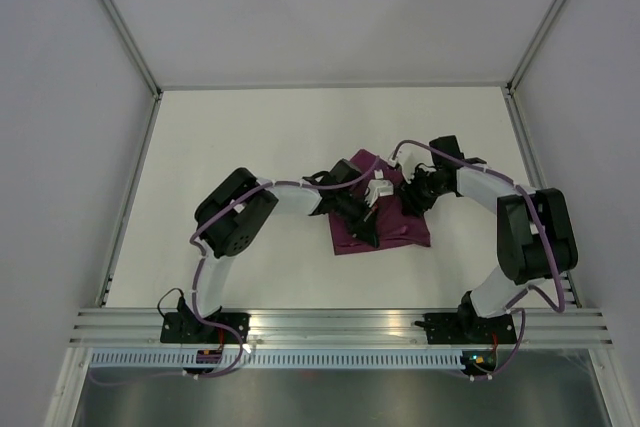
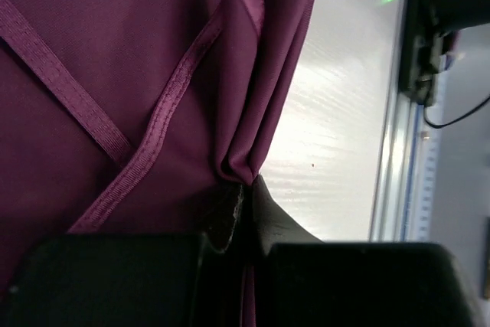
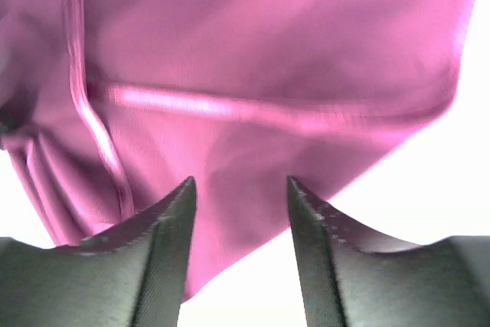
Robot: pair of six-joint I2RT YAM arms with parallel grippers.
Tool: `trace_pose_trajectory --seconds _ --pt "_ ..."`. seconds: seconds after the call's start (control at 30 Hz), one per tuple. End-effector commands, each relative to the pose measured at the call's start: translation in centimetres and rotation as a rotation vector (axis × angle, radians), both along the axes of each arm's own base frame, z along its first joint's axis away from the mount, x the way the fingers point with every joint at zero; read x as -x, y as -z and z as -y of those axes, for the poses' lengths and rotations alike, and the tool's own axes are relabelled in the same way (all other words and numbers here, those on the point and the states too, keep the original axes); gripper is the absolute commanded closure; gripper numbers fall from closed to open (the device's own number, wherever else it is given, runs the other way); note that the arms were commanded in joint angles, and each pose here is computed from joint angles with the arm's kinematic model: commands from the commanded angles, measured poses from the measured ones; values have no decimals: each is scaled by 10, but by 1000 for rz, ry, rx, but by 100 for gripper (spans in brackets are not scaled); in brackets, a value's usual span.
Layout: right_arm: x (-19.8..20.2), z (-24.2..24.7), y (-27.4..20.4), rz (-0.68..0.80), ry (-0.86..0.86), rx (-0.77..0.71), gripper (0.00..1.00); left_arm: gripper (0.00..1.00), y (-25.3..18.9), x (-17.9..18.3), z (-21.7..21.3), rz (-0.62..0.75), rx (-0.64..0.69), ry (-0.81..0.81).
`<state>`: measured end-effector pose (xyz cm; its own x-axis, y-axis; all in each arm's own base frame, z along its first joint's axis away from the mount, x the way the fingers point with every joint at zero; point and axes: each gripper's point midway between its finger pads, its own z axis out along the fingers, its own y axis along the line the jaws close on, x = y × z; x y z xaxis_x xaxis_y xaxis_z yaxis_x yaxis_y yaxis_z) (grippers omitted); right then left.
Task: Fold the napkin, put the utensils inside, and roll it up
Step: Roll the napkin with the utensil
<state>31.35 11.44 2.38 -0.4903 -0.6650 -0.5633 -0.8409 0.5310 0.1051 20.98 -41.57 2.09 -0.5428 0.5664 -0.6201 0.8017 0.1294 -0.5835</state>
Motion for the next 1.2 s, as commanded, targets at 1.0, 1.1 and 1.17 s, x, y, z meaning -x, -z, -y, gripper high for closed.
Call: trace_pose_trajectory --seconds 1.0,1.1,1.17 --pt "56 -52 -40 465 -487 -60 42 98 60 -13 -62 -440 -229 -185" --pt "65 -66 -31 485 -546 -44 42 98 64 -13 -64 -446 -248 -185" --pt "69 -78 -29 510 -585 -34 43 98 66 -13 -66 -454 -267 -188"
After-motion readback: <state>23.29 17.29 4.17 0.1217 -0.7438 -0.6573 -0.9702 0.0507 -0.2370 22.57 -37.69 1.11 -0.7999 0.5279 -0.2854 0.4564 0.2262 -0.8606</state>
